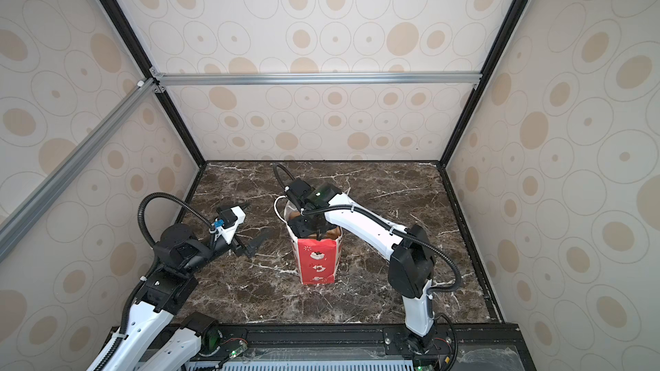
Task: Take the snacks out of the paper bag
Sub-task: 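Close the right gripper on the tan packet and lift it upward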
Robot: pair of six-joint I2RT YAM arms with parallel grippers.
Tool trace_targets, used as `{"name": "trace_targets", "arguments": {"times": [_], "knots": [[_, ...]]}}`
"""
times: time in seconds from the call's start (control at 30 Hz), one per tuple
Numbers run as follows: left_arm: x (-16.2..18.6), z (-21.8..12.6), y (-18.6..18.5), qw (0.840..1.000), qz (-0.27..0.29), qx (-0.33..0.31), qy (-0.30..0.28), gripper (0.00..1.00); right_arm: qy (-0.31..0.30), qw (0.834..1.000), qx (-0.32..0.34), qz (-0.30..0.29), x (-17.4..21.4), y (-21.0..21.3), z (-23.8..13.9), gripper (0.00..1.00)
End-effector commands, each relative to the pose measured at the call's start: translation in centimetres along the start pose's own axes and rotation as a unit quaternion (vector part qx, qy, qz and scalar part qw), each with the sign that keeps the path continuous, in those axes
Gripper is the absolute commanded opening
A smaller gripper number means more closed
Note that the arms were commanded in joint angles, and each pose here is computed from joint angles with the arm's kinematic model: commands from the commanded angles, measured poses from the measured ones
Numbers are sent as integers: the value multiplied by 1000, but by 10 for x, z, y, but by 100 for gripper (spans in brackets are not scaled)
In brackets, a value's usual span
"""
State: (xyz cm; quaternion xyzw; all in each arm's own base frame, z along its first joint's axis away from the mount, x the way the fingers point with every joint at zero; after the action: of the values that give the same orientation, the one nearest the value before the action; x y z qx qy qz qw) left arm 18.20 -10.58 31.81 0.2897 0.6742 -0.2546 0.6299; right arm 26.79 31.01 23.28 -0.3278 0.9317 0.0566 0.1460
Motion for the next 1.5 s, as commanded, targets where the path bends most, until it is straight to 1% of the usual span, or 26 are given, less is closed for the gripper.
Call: {"name": "trace_targets", "arguments": {"times": [0.0, 0.1, 0.23, 0.33, 0.4, 0.5, 0.57, 0.7, 0.77, 0.93, 1.0, 1.13, 1.27, 1.47], "knots": [[-5, 1, 0, 1000, 12, 2, -12, 98, 54, 998, 22, 4, 17, -2, 29, 95], [-4, 2, 0, 1000, 12, 2, -11, 98, 64, 998, 21, 12, 25, -3, 42, 89], [-4, 2, 1, 1000, 11, 0, -10, 98, 52, 998, 21, 18, 25, -3, 39, 72], [-3, 2, 1, 1000, 11, 0, -10, 98, 26, 999, 22, 19, 19, -3, 27, 54], [-3, 2, 1, 1000, 12, 0, -10, 98, 10, 999, 24, 18, 16, -4, 19, 39], [-4, 1, 0, 1000, 11, -1, -11, 98, -10, 999, 27, 19, 13, -6, 7, 23], [-4, 1, 0, 1000, 12, -1, -12, 98, -22, 999, 28, 20, 11, -6, -1, 18], [-4, 0, 0, 1000, 13, -1, -13, 98, -48, 998, 35, 22, 8, -9, -18, 5], [-5, 0, 0, 1000, 12, 0, -13, 98, -63, 997, 38, 24, 6, -10, -28, 3], [-5, 0, -3, 1000, 14, 13, -15, 98, -120, 991, 52, 27, -3, -15, -61, 0], [-6, 0, -5, 999, 15, 28, -19, 98, -150, 987, 58, 26, -7, -17, -74, 0], [-8, -3, -14, 997, 7, 71, -41, 98, -189, 979, 68, 29, -12, -21, -94, 0], [-7, -1, -18, 994, -8, 101, -45, 98, -208, 975, 69, 31, -17, -21, -104, 0], [-9, -1, -17, 994, -7, 96, -44, 98, -221, 972, 76, 27, -22, -23, -114, 0]]}}
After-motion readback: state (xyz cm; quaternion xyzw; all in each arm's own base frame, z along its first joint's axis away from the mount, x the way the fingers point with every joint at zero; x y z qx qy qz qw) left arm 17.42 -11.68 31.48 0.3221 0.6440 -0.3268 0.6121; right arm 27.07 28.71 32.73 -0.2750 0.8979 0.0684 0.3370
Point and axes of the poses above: each gripper's point midway between its finger pads, its own z axis out along the fingers, its own y axis along the line the jaws close on, x = y × z, the point moved 8 cm from there along -z, back along the fingers, and after that the axes turned 15 degrees about -z, right-handed, at the moved point
